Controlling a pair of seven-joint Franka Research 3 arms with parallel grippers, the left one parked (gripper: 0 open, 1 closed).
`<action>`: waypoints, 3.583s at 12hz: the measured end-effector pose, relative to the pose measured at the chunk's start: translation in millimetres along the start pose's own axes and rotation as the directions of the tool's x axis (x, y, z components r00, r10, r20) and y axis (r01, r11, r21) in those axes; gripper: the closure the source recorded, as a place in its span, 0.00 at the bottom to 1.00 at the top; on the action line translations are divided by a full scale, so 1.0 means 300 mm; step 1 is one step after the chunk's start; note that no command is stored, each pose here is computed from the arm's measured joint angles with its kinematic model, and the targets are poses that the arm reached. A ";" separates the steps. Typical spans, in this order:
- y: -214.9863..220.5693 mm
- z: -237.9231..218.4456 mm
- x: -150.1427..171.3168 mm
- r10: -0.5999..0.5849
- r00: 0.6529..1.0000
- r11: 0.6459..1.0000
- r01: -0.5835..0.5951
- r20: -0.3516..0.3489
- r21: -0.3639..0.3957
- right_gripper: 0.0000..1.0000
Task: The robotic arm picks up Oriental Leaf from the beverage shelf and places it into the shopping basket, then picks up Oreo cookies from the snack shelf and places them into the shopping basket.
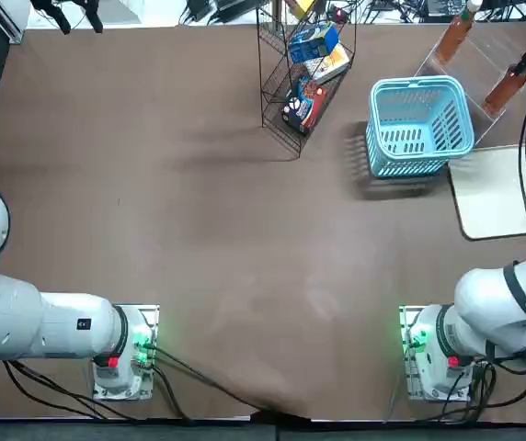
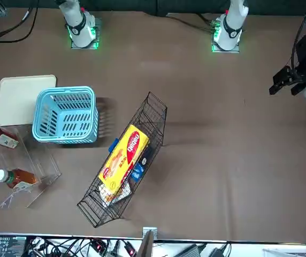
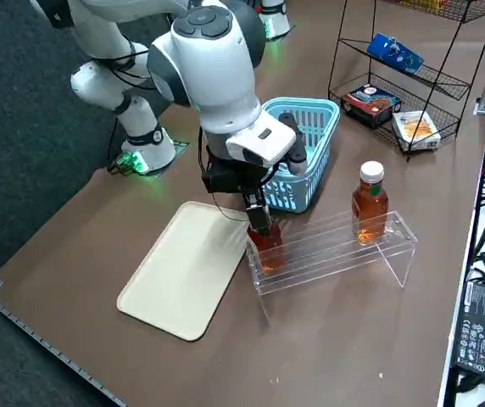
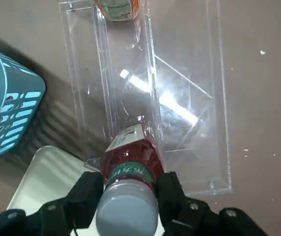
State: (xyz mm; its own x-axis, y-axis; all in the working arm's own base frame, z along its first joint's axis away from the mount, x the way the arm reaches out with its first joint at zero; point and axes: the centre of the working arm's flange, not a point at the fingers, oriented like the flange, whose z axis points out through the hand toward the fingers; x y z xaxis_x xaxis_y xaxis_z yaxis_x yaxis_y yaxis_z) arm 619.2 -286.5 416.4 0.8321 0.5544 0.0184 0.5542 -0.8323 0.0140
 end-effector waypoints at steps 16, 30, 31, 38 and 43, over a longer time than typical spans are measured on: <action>-0.013 -0.042 0.013 -0.034 0.999 0.999 0.033 -0.011 -0.017 0.44; -0.146 -0.461 -0.018 -0.055 0.998 0.997 0.053 -0.023 -0.059 0.44; -0.208 -0.523 0.013 -0.028 0.999 0.998 0.027 -0.021 -0.051 0.44; -0.563 -0.597 0.250 0.284 0.957 0.958 -0.286 0.065 0.020 0.44; -0.755 -0.562 0.346 0.472 0.876 0.880 -0.475 0.103 0.004 0.44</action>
State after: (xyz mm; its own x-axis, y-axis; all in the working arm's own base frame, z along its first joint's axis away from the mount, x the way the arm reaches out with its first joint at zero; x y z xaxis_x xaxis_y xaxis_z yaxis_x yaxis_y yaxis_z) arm 576.1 -40.2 583.8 0.9924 0.0927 -0.0805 0.0930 -0.9957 -0.0003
